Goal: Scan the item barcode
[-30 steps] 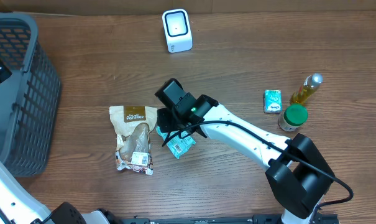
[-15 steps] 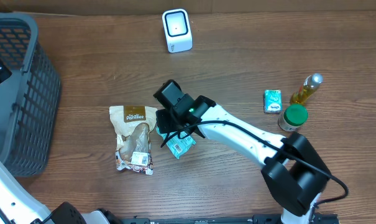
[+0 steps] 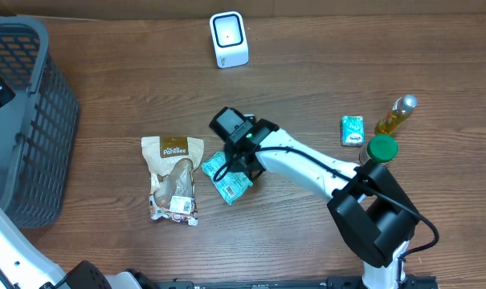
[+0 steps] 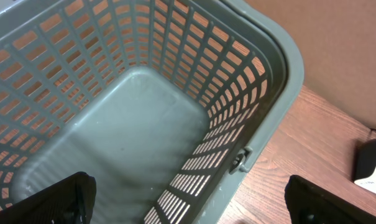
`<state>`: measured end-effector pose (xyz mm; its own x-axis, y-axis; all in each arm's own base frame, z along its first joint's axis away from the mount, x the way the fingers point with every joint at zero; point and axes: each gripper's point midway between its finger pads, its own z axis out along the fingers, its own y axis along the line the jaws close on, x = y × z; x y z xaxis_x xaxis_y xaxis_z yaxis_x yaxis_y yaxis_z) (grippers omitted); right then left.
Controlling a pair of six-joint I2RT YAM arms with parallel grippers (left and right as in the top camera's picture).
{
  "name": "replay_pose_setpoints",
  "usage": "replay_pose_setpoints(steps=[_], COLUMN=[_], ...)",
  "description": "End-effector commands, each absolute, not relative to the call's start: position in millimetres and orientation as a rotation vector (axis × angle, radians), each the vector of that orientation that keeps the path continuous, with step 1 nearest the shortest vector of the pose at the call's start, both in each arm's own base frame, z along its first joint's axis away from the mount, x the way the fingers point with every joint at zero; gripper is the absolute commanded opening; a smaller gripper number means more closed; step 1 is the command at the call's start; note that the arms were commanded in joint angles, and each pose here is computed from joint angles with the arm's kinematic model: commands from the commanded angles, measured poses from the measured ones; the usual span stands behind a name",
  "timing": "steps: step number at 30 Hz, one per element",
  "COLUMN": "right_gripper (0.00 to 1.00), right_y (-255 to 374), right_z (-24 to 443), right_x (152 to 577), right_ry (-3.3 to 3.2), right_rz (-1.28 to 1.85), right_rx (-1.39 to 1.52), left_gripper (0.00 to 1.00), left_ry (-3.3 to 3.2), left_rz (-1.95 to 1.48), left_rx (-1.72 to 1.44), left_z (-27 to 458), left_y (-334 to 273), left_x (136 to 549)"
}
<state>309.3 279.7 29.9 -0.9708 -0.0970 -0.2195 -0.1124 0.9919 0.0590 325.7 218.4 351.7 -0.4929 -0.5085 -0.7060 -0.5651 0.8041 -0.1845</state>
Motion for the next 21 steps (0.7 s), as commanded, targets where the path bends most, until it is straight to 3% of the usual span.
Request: replay_pose_setpoints(steps=[1, 4, 7, 9, 21], right_gripper=[0.12, 0.13, 0.25, 0.28, 0.27], right_y=[266.0, 291.8, 325.9, 339.8, 350.8], right_z=[35.5, 55.5, 76.2, 79.9, 37.5], right_x=[321.8, 316.7, 308.7, 303.4, 285.9], right_ry=[2.904, 2.917, 2.872, 2.84, 2.833], right_rz=[0.078, 0.3, 0.539, 0.61, 0.492], right_rx=[-0.067, -0.211, -0.412, -0.503, -0.597], left_gripper=[1.0, 1.0, 1.0, 0.99, 1.0], left_ry=[2.191, 2.191, 2.191, 2.191, 2.191], left_rz=[0.071, 0.071, 0.071, 0.072, 0.072], left_rx=[-0.789, -0.789, -0.789, -0.789, -0.789], left_z=[348.8, 348.8, 348.8, 348.8, 348.8], left_y=[217.0, 217.0, 217.0, 217.1, 217.1], left_x=[328.2, 328.2, 328.2, 328.3, 328.3])
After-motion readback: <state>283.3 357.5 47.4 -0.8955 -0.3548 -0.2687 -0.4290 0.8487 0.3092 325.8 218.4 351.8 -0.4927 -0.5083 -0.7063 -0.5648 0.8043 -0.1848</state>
